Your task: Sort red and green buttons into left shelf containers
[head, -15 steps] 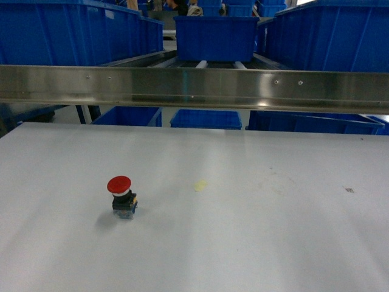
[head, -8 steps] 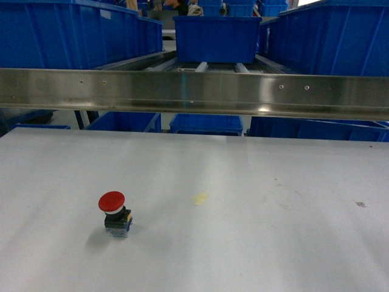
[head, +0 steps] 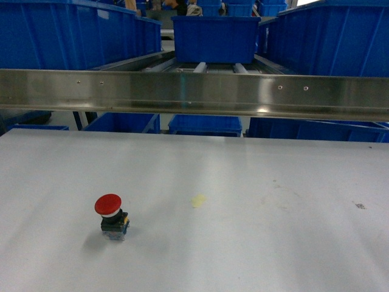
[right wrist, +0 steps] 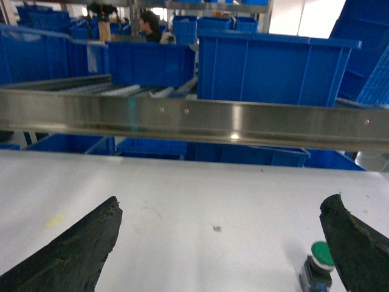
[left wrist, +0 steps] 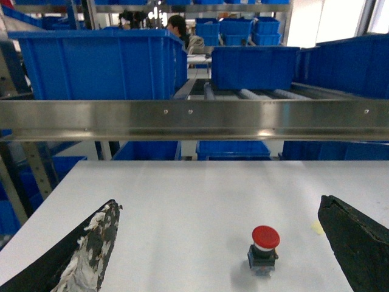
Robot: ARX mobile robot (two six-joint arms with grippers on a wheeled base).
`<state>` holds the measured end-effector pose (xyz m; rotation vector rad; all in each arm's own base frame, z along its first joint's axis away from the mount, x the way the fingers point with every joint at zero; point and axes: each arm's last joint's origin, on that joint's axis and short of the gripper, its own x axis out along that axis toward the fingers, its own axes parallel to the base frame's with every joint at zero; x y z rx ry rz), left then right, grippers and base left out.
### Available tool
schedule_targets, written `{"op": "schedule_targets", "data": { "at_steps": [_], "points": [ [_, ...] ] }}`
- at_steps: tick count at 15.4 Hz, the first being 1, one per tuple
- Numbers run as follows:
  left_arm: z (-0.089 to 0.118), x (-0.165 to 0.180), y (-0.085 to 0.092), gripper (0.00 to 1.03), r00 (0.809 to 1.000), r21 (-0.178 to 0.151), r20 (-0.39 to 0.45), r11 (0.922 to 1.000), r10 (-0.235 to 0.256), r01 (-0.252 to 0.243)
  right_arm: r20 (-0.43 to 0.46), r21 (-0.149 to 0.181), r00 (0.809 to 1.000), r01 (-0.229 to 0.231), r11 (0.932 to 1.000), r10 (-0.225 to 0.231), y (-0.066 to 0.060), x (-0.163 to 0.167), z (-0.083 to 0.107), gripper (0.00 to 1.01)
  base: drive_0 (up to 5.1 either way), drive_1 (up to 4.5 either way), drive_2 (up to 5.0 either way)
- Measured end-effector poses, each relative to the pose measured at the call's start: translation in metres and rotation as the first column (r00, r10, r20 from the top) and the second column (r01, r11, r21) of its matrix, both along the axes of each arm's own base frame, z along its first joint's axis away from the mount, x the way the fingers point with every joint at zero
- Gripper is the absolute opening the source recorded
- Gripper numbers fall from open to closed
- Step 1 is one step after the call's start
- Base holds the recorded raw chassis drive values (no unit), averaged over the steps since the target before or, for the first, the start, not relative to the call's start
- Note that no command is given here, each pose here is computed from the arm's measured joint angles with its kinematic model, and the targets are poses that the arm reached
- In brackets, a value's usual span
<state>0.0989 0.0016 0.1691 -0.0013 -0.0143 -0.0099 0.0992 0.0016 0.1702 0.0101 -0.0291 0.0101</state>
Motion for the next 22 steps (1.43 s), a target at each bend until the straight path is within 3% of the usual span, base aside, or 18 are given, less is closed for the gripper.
{"op": "schedule_targets", "data": {
  "at_steps": [3, 4, 6, 8, 10, 12, 14, 16, 18, 22],
  "points": [
    [0.000, 0.016, 0.016, 0.98, 0.999, -0.017, -0.021, 0.9988, 0.047, -0.047, -0.034, 0.002, 0.999, 0.010, 1.0000, -0.009, 0.012, 0.019, 0.000, 0.98, 0.0, 0.00, 0.0],
    [-0.002, 0.023, 0.018, 0.98, 0.998, -0.023, -0.045, 0.9989, 0.038, -0.040, -0.040, -0.001, 0.999, 0.031, 0.9995, -0.031, 0.015, 0.026, 0.003, 0.98, 0.0, 0.00, 0.0],
    [-0.005, 0.037, 0.015, 0.98, 0.994, -0.035, -0.101, 0.9988, -0.038, 0.035, -0.036, -0.006, 0.995, 0.093, 0.9956, -0.093, 0.017, 0.044, 0.011, 0.98, 0.0, 0.00, 0.0],
    [-0.005, 0.044, 0.010, 0.98, 0.987, -0.042, -0.130, 0.9951, -0.095, 0.090, -0.048, -0.018, 0.991, 0.124, 0.9921, -0.125, 0.018, 0.053, 0.008, 0.98, 0.0, 0.00, 0.0],
    [-0.004, 0.051, 0.006, 0.98, 0.979, -0.041, -0.150, 0.9904, -0.137, 0.132, -0.063, -0.027, 0.984, 0.164, 0.9861, -0.165, 0.012, 0.062, 0.004, 0.98, 0.0, 0.00, 0.0],
    [-0.005, 0.060, 0.001, 0.98, 0.970, -0.040, -0.169, 0.9842, -0.177, 0.172, -0.067, -0.032, 0.973, 0.218, 0.9754, -0.220, 0.004, 0.076, -0.001, 0.98, 0.0, 0.00, 0.0],
    [-0.008, 0.078, -0.003, 0.98, 0.960, -0.033, -0.179, 0.9768, -0.214, 0.212, -0.090, -0.037, 0.951, 0.295, 0.9549, -0.297, -0.014, 0.104, -0.014, 0.98, 0.0, 0.00, 0.0],
    [-0.010, 0.086, -0.005, 0.98, 0.956, -0.027, -0.184, 0.9730, -0.230, 0.229, -0.145, -0.048, 0.941, 0.303, 0.9518, -0.307, -0.020, 0.113, -0.025, 0.98, 0.0, 0.00, 0.0],
    [-0.023, 0.091, -0.005, 0.98, 0.937, -0.032, -0.259, 0.9719, -0.234, 0.233, -0.280, -0.087, 0.896, 0.333, 0.9388, -0.344, -0.028, 0.120, -0.052, 0.98, 0.0, 0.00, 0.0],
    [-0.020, 0.091, -0.005, 0.98, 0.941, -0.025, -0.240, 0.9710, -0.237, 0.238, -0.256, -0.080, 0.905, 0.331, 0.9402, -0.341, -0.028, 0.120, -0.048, 0.98, 0.0, 0.00, 0.0]
  ]
}}
